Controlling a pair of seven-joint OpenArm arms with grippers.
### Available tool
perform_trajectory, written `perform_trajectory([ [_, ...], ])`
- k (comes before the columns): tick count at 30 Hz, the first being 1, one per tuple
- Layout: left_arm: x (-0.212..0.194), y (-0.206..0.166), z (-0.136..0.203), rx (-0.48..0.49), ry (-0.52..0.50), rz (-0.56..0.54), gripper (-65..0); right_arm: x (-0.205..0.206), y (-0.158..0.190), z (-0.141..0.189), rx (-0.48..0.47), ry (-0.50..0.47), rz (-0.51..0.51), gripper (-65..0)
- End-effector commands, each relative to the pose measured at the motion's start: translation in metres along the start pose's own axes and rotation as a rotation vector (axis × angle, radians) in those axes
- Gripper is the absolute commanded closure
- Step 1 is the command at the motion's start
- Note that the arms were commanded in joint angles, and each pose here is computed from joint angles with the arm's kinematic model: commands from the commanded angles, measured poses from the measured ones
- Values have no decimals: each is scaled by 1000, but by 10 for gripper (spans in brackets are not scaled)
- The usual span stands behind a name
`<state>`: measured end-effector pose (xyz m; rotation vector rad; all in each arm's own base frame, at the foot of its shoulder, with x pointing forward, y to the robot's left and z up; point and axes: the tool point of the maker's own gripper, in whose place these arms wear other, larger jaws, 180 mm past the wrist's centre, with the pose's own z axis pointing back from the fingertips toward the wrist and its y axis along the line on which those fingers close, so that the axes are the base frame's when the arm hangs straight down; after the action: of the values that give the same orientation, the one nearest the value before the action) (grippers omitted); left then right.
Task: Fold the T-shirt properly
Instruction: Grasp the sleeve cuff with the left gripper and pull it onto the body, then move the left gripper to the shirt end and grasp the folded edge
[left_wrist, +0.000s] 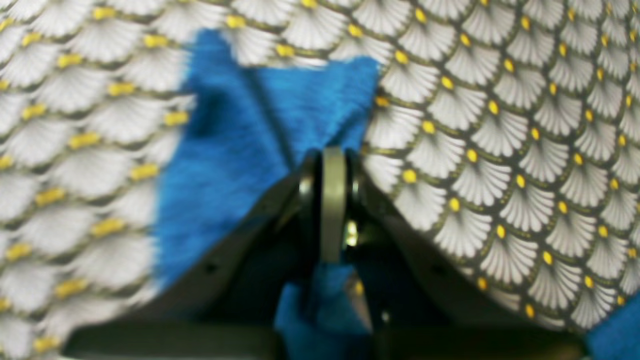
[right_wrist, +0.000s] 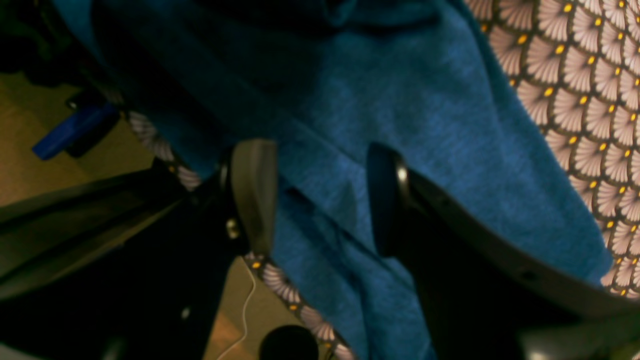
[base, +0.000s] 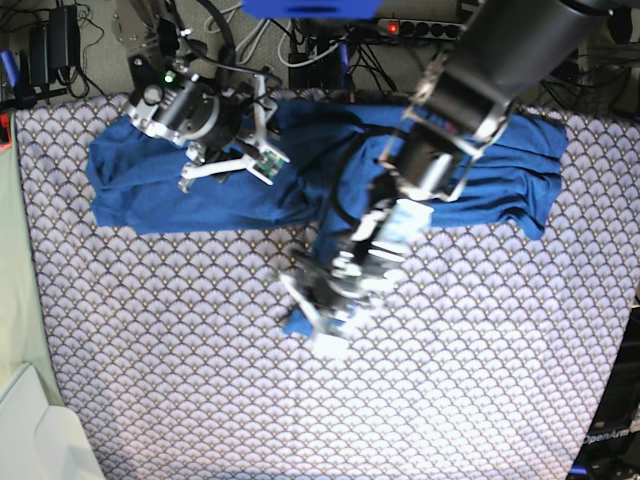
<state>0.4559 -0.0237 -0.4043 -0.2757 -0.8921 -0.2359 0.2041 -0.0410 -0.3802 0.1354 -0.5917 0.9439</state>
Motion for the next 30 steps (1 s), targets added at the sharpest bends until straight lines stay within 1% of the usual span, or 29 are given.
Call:
perform_trajectory([
  [1,32,11,8,15,-76,7,-3,10,-3,4,-8,-38,6,-302],
  [4,36,36,33,39,-101,38,-3,11,-3,4,-8,-45,6,-302],
  [9,43,77,98,99,-148,96,-3,11,-3,3,-7,-47,5,-302],
  [13,35,113,153,183,-174,144,-3,15,-8,4,-19,-51,11,-302],
  [18,17,154,212,307,-189,188,-3,18,-6,3,-12,-62,14,-302],
  [24,-25,185,250,424,-141,244,-3,24,-1,2,-3,-79,1,-302],
  [27,-50,191,259,453,-92,263,-3,27,1,1,1,-87,-4,-302],
  [30,-70,197,269,479,-45,250,-3,28,1,2,1,-88,-5,-302],
])
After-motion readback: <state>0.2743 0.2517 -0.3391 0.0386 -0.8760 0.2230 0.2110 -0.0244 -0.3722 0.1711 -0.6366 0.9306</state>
